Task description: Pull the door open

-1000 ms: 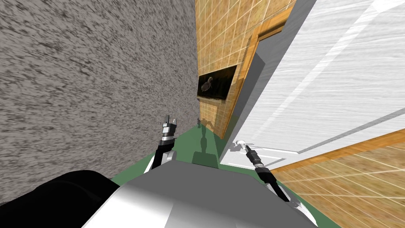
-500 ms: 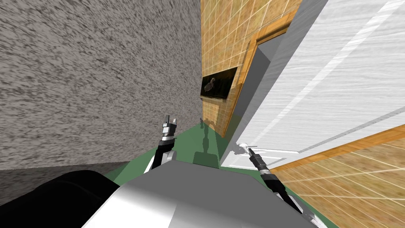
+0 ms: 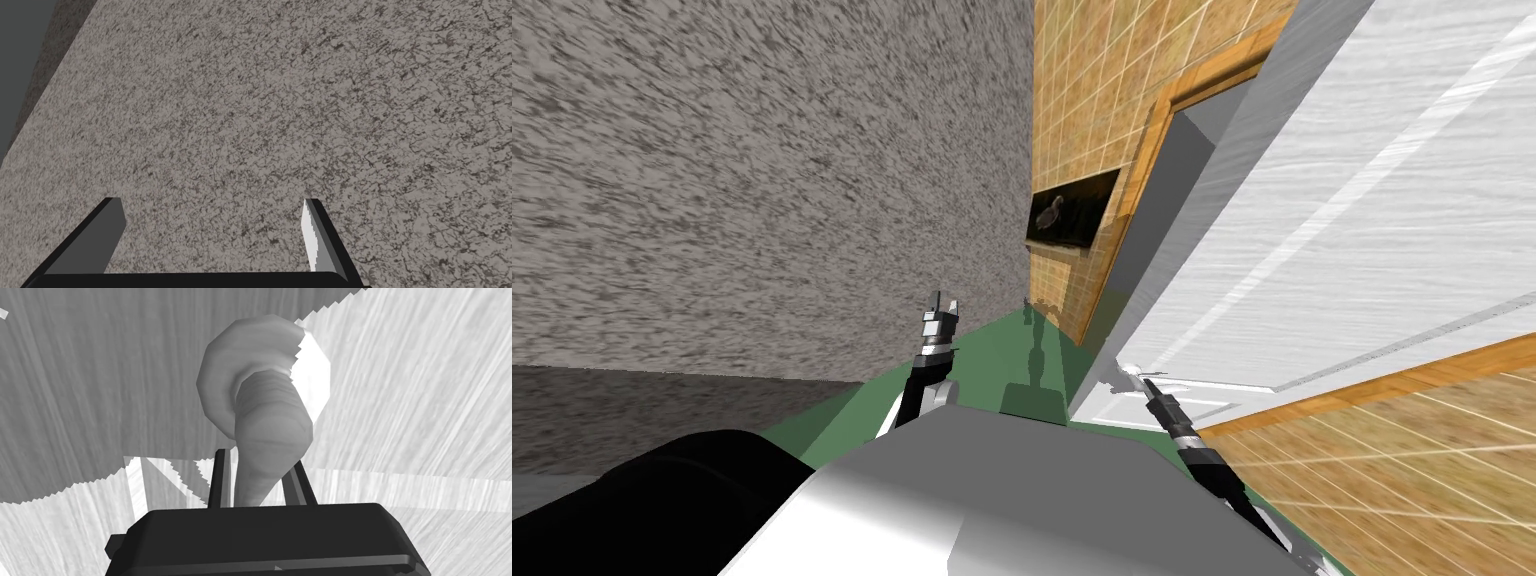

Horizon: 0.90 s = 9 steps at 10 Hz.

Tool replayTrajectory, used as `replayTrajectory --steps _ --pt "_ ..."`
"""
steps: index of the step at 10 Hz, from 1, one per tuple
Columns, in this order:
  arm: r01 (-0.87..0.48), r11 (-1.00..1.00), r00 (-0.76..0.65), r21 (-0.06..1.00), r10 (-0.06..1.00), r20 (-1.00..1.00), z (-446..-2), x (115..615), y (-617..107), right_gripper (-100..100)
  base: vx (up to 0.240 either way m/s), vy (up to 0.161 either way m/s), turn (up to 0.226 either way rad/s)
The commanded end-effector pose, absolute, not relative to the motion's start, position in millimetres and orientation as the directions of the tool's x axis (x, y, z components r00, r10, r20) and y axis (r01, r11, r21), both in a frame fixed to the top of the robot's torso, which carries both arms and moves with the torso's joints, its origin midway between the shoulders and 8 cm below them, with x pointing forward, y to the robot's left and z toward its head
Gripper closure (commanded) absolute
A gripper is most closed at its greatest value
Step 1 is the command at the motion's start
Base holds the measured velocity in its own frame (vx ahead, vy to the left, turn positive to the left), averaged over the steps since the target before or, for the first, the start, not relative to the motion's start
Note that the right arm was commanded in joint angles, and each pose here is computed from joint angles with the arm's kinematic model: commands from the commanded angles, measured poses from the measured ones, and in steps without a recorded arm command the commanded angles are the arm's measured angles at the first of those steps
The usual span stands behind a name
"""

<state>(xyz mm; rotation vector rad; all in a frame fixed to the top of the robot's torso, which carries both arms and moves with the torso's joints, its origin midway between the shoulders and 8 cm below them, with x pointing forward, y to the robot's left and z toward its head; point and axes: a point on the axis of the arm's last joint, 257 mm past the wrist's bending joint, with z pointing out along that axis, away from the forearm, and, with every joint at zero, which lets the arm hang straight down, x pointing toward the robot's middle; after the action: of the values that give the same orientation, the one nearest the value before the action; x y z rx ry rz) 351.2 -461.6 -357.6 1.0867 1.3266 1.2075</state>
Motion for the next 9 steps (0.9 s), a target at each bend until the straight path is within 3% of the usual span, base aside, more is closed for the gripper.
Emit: replayTrajectory --steps 1,9 --pt "-0.006 0.1 -0.106 0.995 0.989 -0.1 -357.5 342.7 -462.8 100 -0.177 -0.079 0.141" --pt "-0.008 0.096 -0.135 0.995 0.986 -0.096 -358.1 317.4 -465.1 100 -0.159 -0.065 0.136"
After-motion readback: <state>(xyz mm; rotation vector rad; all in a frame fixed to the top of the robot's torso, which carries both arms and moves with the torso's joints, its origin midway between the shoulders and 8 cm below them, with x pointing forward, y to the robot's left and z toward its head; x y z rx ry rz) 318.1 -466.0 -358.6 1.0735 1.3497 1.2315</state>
